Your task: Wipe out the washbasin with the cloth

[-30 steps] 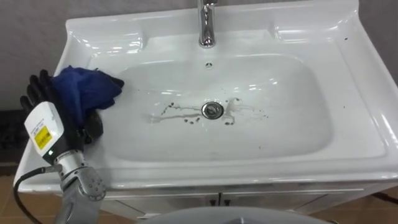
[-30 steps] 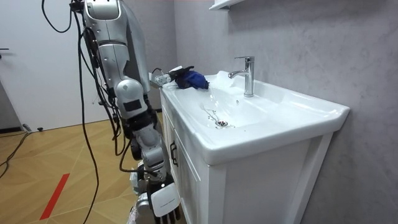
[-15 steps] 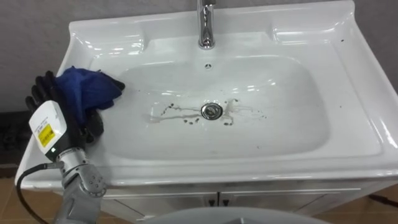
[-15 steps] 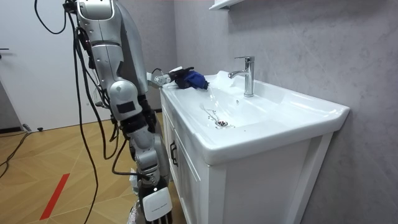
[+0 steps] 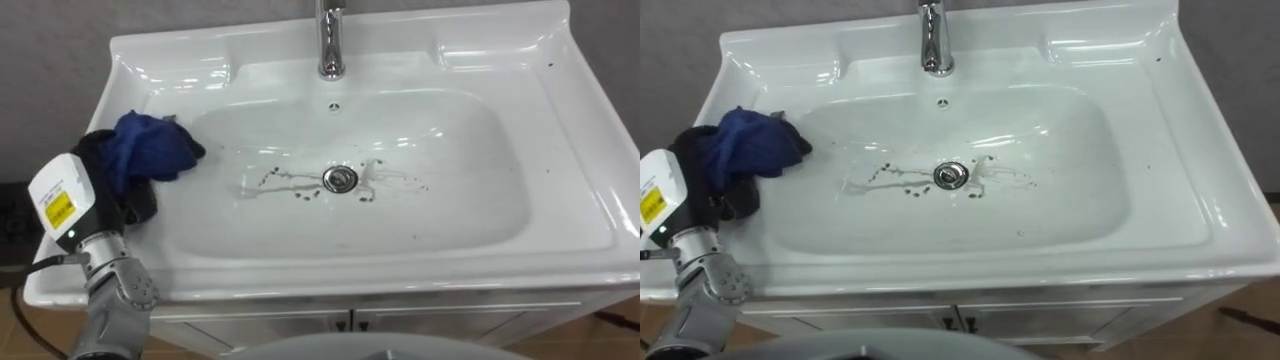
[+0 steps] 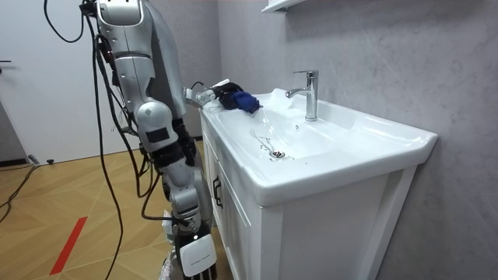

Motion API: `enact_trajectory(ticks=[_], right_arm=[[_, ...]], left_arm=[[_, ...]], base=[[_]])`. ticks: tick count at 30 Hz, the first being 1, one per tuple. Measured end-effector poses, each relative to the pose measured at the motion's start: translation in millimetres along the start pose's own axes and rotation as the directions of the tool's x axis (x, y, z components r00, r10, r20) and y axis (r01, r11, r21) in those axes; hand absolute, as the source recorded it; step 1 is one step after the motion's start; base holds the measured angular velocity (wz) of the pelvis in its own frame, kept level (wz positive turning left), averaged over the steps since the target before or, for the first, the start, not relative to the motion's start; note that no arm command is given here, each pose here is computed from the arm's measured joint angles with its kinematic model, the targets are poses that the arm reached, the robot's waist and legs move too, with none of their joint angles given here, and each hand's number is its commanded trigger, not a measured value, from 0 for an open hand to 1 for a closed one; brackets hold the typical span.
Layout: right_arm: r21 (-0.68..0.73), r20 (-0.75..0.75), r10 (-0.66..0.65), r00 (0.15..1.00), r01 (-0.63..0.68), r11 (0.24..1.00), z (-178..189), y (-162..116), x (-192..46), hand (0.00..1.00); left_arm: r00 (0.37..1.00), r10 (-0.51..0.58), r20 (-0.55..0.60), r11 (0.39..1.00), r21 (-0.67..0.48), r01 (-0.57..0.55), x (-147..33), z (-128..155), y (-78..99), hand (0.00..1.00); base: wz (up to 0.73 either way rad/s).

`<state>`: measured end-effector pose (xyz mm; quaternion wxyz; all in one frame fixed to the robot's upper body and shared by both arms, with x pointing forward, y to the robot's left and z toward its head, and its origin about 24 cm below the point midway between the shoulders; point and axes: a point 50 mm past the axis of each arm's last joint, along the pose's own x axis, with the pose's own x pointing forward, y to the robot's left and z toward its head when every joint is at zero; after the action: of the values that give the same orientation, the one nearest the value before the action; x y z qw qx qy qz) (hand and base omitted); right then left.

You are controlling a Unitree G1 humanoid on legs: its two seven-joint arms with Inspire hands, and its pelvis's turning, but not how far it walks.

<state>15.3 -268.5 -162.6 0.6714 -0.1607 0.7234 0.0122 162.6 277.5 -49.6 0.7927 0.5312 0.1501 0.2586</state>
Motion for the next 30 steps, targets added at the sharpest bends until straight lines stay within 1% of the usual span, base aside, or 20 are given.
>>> enact_trajectory(ticks=[2,6,11,23,27,30], right_arm=[[0.0,-0.001,0.0,1.0,0.0,1.0,-0.2,-0.1,0.0,0.0],[-0.001,0.001,-0.003,1.0,0.003,1.0,0.5,-1.1,-0.1,0.0],[-0.001,0.003,-0.003,1.0,0.003,1.0,1.1,-1.5,-0.2,0.0],[0.0,0.009,-0.003,1.0,0.003,1.0,2.5,-1.6,-0.3,0.0],[-0.042,0.042,-0.007,0.999,0.009,0.999,12.2,-1.3,-1.1,0.0],[-0.026,0.058,-0.003,0.998,0.004,1.0,14.1,0.2,-1.1,0.0]], left_arm=[[1.0,0.007,-0.006,1.0,0.004,-0.007,-1.1,-1.2,-0.6,1.0],[1.0,0.017,-0.004,1.0,0.018,-0.017,3.8,-1.7,1.3,1.0],[1.0,0.021,0.001,0.999,0.035,-0.021,4.7,-3.7,2.8,1.0],[0.999,0.041,-0.008,0.998,0.044,-0.04,6.0,-3.5,4.4,1.0],[0.997,0.073,-0.012,0.997,0.026,-0.073,9.6,6.8,8.8,1.0],[0.997,0.076,-0.003,0.997,0.006,-0.076,12.7,15.5,13.1,1.0]], base=[[-0.02],[0.0],[0.0],[0.0],[0.01],[0.13]])
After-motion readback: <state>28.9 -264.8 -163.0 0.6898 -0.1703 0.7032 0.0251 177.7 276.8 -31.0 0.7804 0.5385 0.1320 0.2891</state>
